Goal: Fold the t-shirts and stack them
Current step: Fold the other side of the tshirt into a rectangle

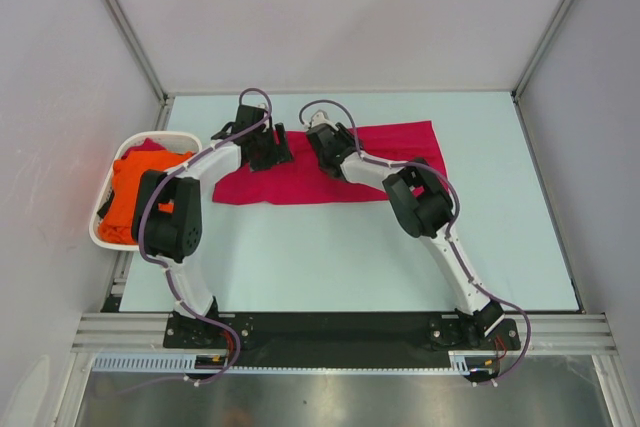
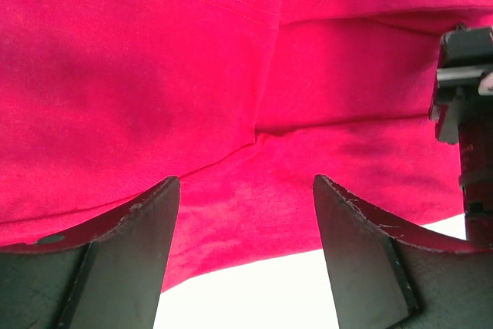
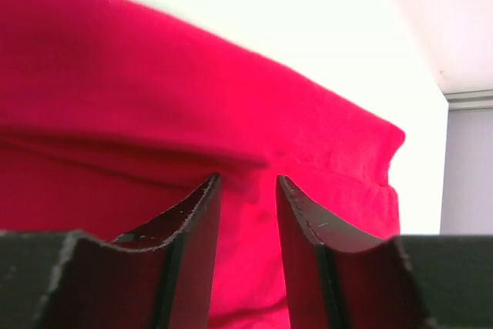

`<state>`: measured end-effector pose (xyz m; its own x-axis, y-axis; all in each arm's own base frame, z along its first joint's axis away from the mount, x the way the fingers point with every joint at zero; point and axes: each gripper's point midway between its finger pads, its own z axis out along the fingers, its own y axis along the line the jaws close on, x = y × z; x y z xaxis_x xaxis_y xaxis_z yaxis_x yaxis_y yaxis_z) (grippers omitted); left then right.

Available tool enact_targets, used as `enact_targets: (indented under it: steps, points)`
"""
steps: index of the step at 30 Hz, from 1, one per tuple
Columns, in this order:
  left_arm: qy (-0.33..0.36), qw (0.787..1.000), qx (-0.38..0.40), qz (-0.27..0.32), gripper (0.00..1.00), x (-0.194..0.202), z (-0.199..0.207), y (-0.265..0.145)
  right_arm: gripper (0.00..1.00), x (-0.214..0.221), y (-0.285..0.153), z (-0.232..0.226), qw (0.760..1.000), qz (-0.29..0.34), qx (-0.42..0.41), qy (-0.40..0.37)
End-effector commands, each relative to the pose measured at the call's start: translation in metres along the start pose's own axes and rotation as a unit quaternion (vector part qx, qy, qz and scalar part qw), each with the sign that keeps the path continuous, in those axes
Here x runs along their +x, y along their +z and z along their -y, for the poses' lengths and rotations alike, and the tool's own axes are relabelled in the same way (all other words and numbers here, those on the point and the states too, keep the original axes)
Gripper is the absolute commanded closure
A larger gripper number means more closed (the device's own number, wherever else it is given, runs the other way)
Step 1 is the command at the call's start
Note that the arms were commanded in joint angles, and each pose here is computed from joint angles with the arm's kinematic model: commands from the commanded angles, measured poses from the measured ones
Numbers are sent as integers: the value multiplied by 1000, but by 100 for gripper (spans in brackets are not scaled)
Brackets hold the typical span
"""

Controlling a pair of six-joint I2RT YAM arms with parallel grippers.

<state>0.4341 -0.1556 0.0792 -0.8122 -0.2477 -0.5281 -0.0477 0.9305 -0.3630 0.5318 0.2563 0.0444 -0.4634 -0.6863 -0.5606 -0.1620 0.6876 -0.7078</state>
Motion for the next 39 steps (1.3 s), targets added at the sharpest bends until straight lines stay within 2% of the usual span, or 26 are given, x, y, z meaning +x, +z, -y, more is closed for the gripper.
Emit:
enact_targets:
  steps: [1, 3, 5, 6, 9, 25, 27, 29, 30, 31, 34, 37, 39]
  points:
    - [13, 1000, 7, 16, 25, -8, 5, -9, 63, -14, 5, 8, 1000, 5, 21, 1]
    - [13, 1000, 6, 16, 25, -8, 4, -9, 67, -15, 5, 5, 1000, 9, 12, 1]
    - [13, 1000, 4, 15, 25, -8, 3, -8, 78, -15, 5, 3, 1000, 12, 3, 3]
    - [12, 1000, 5, 14, 25, -8, 4, -8, 86, -15, 5, 3, 1000, 12, 1, 4]
    - [14, 1000, 1, 15, 25, -8, 2, -8, 92, -17, 3, 5, 1000, 15, -6, 14]
    - [10, 1000, -13, 6, 25, -5, -5, 2, 94, -33, -70, 57, 997, 62, -9, 52]
    - [9, 1000, -13, 4, 25, -4, -5, 3, 92, -26, -65, 50, 998, 52, 0, 36]
    - [10, 1000, -14, 3, 25, -3, -5, 3, 85, -27, -58, 55, 998, 46, 35, 31]
    - [9, 1000, -14, 3, 25, -3, -5, 3, 78, -23, -53, 49, 998, 38, 39, 20]
    - [10, 1000, -14, 3, 25, -3, -5, 2, 75, -19, -47, 41, 999, 31, 41, 12]
    - [10, 1000, -15, 4, 25, -4, -6, 2, 68, -9, -41, 24, 1000, 21, 14, -5]
    - [12, 1000, -20, 3, 25, -3, -8, 1, 56, -9, -41, 11, 999, 26, -24, 8]
    - [13, 1000, -21, 4, 25, -3, -8, 2, 52, -9, -40, 9, 999, 27, -33, 14]
